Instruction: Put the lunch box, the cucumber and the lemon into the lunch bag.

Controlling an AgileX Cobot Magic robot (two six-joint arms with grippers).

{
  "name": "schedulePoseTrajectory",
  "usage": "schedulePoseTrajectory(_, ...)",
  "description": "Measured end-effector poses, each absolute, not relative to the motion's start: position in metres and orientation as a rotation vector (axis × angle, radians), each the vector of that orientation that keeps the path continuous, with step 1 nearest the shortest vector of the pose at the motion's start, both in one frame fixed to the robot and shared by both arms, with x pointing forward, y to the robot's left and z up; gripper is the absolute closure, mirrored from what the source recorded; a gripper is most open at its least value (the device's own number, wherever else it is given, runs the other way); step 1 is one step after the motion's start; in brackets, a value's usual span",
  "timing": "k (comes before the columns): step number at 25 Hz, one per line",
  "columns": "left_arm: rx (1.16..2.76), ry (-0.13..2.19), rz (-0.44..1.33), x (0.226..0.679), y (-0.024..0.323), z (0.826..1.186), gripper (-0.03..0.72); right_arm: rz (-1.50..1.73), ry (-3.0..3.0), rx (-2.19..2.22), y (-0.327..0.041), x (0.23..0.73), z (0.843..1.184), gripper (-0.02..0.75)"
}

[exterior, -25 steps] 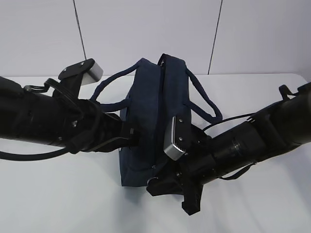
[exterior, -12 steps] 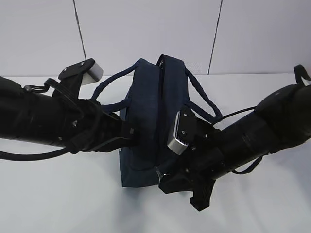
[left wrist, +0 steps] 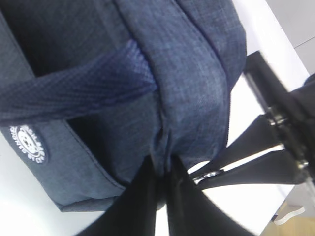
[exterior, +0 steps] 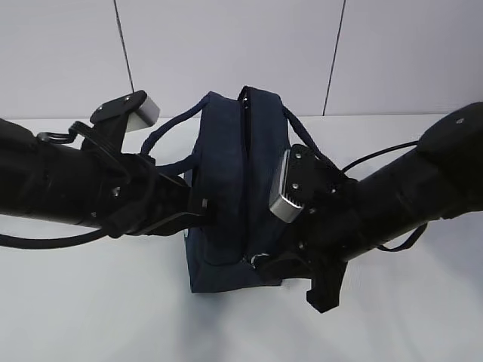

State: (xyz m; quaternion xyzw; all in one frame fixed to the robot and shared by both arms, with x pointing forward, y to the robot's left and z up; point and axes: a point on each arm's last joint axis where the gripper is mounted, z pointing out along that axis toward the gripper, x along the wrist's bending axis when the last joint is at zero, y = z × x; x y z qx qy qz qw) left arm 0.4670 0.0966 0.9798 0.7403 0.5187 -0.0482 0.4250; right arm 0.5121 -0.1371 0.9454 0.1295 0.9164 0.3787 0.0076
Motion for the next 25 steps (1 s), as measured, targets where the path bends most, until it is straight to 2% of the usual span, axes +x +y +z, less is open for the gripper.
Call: schedulePoseTrajectory(25,1.846,1.307,-0.1,0.468,0.098,0.98,0.685,1.219,2.803,0.367,-0.139,0.505,0.979,0.751)
